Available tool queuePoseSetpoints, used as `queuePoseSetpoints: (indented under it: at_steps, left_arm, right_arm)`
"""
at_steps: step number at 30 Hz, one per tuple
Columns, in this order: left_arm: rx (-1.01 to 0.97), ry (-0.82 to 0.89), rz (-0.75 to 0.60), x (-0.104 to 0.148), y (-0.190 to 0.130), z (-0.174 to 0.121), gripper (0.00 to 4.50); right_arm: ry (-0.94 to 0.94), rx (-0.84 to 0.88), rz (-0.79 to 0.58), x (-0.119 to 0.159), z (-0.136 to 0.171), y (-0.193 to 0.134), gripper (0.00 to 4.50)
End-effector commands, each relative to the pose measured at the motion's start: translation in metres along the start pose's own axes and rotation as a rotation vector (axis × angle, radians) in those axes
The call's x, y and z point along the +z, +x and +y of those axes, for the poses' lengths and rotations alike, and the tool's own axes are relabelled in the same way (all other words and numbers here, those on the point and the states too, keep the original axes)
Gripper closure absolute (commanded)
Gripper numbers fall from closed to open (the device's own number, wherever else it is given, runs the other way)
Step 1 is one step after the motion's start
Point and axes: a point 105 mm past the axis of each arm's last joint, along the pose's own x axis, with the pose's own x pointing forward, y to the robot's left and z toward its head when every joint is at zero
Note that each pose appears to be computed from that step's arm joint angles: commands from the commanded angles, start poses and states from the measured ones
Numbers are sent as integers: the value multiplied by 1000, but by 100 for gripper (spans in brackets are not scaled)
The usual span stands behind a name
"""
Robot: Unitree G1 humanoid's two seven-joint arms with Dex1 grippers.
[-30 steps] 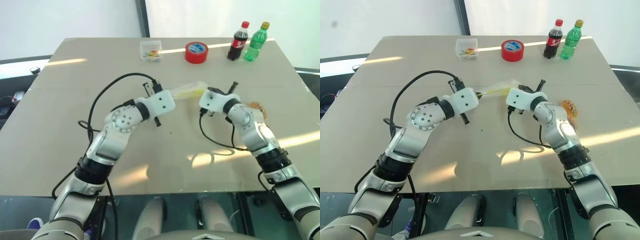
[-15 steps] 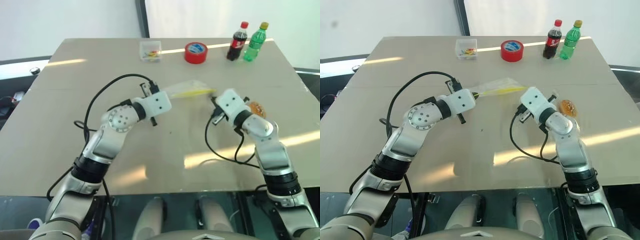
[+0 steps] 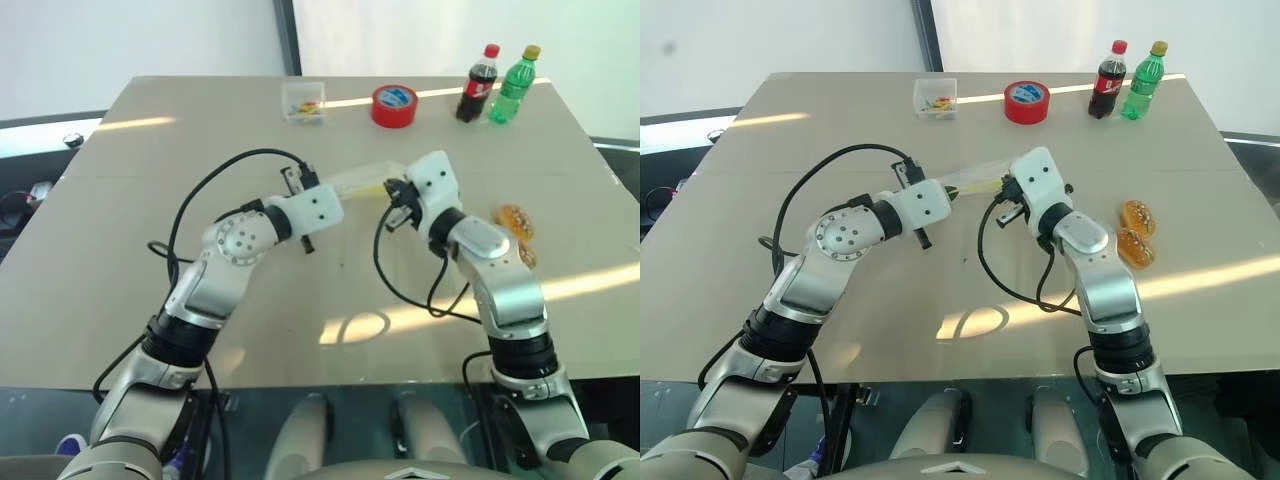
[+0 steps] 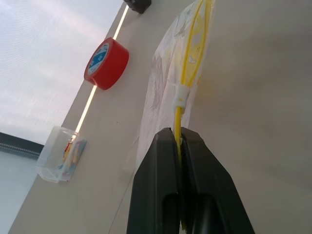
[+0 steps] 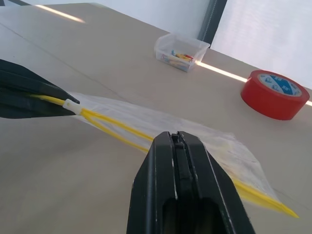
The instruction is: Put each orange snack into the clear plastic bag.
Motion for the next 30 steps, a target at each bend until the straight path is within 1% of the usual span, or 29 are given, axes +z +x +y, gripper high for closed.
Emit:
queuePoseSetpoints:
  at_steps: [1, 14, 19, 20, 21, 22, 23, 24, 26, 29, 30]
  left_arm:
    - [33, 25, -40, 13, -5, 8, 450]
    - [8, 31, -92, 22, -6, 2, 450]
    - [-46, 40, -140, 29, -9, -9, 450]
    - [-56, 40, -146, 29, -10, -11, 450]
    - [-67, 46, -150, 29, -11, -12, 450]
    - [-74, 50, -152, 28, -12, -13, 450]
    - [-76, 51, -150, 27, -13, -13, 450]
    - [-76, 51, -148, 26, -14, -12, 450]
    - [-76, 56, -140, 21, -16, -10, 450]
    - [-79, 73, -126, 15, -16, -10, 450]
    - [-81, 77, -123, 13, -16, -10, 450]
  right_arm:
    - [-32, 12, -50, 13, 5, 4, 445]
    - [-25, 36, -24, 3, 12, 14, 445]
    - [109, 30, -30, -1, 15, 20, 445]
    - [112, 23, -30, -2, 16, 23, 445]
    - [35, -1, -25, -5, 14, 26, 445]
    - [-82, -18, -19, -8, 13, 29, 445]
    - [-284, -45, -10, -12, 9, 31, 445]
    - [-443, -50, -12, -14, 8, 32, 445]
    - [-676, -41, -36, -17, 8, 33, 445]
    - [-890, -19, -93, -20, 12, 34, 445]
    - [-932, -7, -101, -22, 13, 34, 445]
